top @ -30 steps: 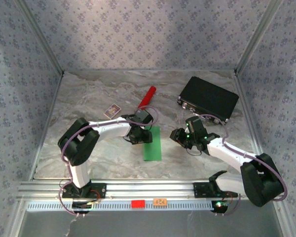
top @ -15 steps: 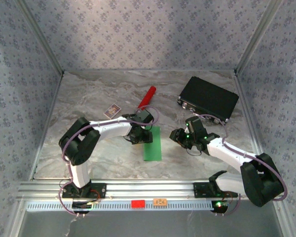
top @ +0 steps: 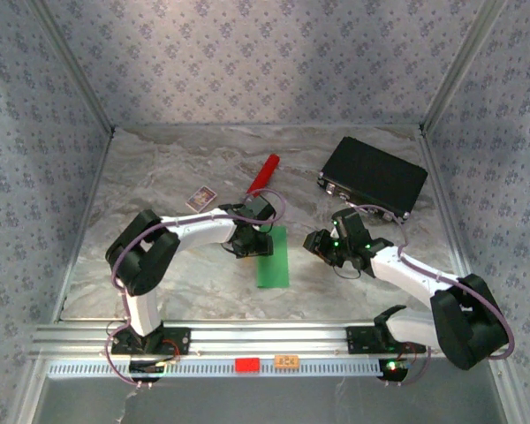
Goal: Fold a paper plane with a square sheet of paper (pick it up from the middle)
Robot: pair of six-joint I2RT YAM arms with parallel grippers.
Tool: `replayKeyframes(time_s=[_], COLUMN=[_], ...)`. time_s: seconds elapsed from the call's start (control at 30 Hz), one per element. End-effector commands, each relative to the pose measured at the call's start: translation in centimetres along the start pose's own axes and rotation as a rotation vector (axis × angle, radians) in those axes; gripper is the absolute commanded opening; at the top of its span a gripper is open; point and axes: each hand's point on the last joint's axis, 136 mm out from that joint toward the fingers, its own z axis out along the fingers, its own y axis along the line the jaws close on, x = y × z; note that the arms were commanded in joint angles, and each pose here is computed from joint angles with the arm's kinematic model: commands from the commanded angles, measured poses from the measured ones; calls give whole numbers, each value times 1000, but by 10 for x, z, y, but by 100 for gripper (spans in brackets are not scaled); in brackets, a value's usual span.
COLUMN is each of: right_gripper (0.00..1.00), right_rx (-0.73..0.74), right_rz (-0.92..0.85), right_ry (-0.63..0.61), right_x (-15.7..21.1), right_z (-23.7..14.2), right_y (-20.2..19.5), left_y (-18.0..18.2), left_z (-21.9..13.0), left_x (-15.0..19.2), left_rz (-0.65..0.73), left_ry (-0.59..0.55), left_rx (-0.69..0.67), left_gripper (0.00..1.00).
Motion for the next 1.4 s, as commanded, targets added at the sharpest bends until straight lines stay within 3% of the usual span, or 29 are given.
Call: replayKeyframes(time_s=[0.0, 0.23, 0.6, 0.93, 1.37], right_gripper=[45, 40, 9, 0, 0], right_rx=[-9, -49, -66, -61, -31], right_rz=[-17, -71, -151, -178, -191], right_ry=[11, 44, 130, 193, 269], right_x=[0, 4, 21, 31, 48], right_z=[1, 6, 36, 61, 82], right_y=[7, 23, 45, 53, 41], left_y=[19, 19, 19, 19, 19], left_z=[43, 44, 44, 46, 47], left_x=[1, 3, 3, 3, 4], left_rz=[21, 21, 24, 24, 25], left_ry=[-8, -3, -3, 0, 3], left_rx=[-69, -66, -64, -63, -64], left_gripper=[55, 55, 55, 55, 55])
